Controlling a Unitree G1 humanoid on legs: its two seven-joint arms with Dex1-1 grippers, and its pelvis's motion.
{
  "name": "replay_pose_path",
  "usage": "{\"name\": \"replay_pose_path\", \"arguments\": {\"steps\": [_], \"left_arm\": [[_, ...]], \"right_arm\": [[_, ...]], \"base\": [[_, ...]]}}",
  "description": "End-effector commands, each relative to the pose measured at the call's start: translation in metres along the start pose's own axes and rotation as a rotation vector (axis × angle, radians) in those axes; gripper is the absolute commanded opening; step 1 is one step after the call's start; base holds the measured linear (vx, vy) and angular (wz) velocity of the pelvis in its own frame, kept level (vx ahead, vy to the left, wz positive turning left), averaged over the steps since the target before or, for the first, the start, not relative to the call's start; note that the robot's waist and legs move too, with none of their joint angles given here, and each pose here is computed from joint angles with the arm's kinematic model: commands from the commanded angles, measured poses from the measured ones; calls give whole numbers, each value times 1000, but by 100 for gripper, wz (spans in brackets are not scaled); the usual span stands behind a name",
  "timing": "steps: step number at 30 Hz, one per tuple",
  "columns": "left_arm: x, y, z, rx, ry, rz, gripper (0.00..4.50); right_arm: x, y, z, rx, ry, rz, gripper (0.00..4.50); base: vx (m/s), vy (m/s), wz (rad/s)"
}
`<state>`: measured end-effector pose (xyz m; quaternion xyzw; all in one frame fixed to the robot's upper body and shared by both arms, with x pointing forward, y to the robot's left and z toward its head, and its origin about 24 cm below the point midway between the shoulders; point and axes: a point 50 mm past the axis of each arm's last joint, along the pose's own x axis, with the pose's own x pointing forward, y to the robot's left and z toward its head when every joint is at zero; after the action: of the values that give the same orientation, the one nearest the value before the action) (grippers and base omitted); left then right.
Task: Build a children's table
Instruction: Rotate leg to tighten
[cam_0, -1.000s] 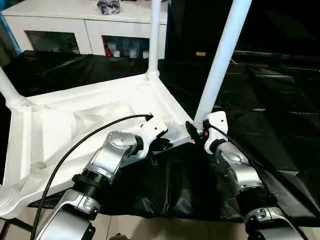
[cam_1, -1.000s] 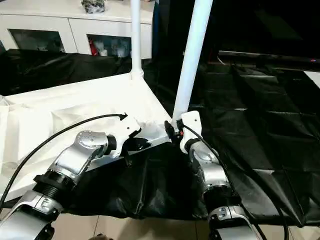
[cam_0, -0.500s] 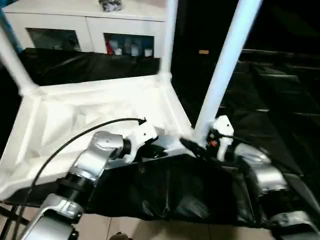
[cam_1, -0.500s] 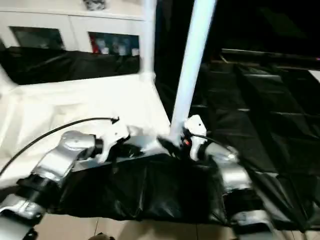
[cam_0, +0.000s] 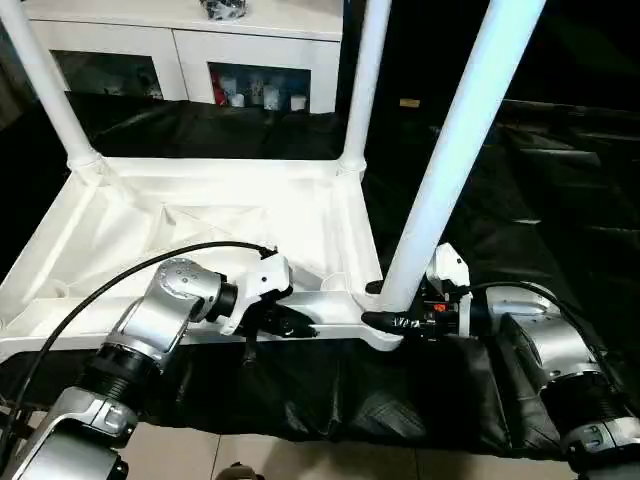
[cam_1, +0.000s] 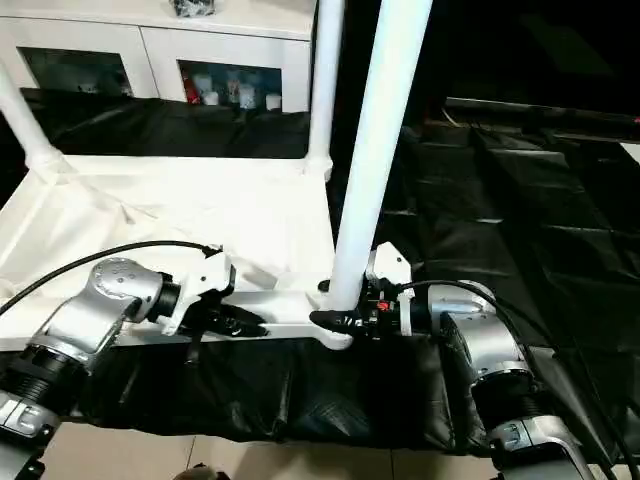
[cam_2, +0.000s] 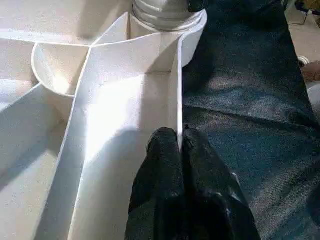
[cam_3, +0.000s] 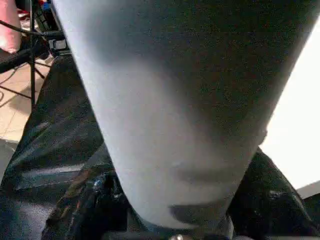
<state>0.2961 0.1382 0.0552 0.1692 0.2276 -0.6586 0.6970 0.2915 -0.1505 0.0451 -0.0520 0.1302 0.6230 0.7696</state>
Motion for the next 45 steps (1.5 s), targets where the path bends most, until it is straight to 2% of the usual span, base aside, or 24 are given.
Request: {"name": "replay_pose_path", "arguments": {"steps": [1, 10, 11, 12, 15, 17, 18, 20, 23, 27, 28, 29, 30, 31, 32, 33, 35, 40, 41, 45], "left_arm": [[10, -2, 14, 44, -62, -40, 0], [12, -3, 11, 10, -75, -10, 0], [13, -3, 11, 6, -79, 5, 0], [16, 0, 12, -12, -88, 49, 0], [20, 2, 14, -18, -89, 89, 0], [28, 4, 15, -25, -84, 125, 0], [39, 5, 18, -33, -82, 155, 0], [42, 4, 19, -36, -84, 160, 0], [62, 4, 29, -52, -93, 206, 0], [83, 3, 40, -54, -94, 238, 0], [87, 2, 43, -49, -94, 240, 0], [87, 2, 43, -49, -94, 240, 0], [91, 1, 46, -47, -96, 249, 0], [91, 1, 46, -47, -96, 250, 0], [91, 1, 46, -45, -99, 247, 0], [90, 1, 46, -45, -100, 246, 0], [88, 1, 45, -42, -98, 244, 0], [69, 2, 33, -20, -94, 211, 0], [59, 1, 29, -3, -101, 171, 0], [46, -2, 24, 21, -114, 106, 0]], "right_arm": [[22, 16, -8, 21, 51, 140, 224], [27, 23, -13, 80, 10, 130, 202], [27, 23, -14, 90, -1, 107, 202], [28, 19, -17, 111, -33, -11, 202], [30, 16, -19, 133, -63, -88, 201], [34, 12, -24, 175, -84, -214, 201], [40, 7, -31, 233, -93, -343, 200], [42, 6, -33, 252, -93, -374, 200], [58, 2, -36, 317, -99, -515, 200], [86, -2, -26, 356, -108, -623, 199], [94, -1, -21, 314, -81, -618, 199], [94, -1, -21, 314, -81, -618, 199], [103, -1, -16, 217, -31, -641, 199], [104, -1, -15, 205, -27, -648, 199], [103, -3, -15, 235, -48, -655, 199], [100, -4, -15, 252, -68, -662, 233], [97, -6, -15, 250, -77, -661, 266], [79, -4, -19, 184, -72, -528, 293], [68, -1, -19, 134, -61, -447, 308], [52, 2, -17, 87, -50, -324, 308]], "base": [[0, 0, 0], [0, 0, 0], [0, 0, 0], [0, 0, 0], [0, 0, 0], [0, 0, 0], [0, 0, 0], [0, 0, 0], [0, 0, 0], [0, 0, 0], [0, 0, 0], [0, 0, 0], [0, 0, 0], [0, 0, 0], [0, 0, 0], [0, 0, 0], [0, 0, 0], [0, 0, 0], [0, 0, 0], [26, -17, 2]]}}
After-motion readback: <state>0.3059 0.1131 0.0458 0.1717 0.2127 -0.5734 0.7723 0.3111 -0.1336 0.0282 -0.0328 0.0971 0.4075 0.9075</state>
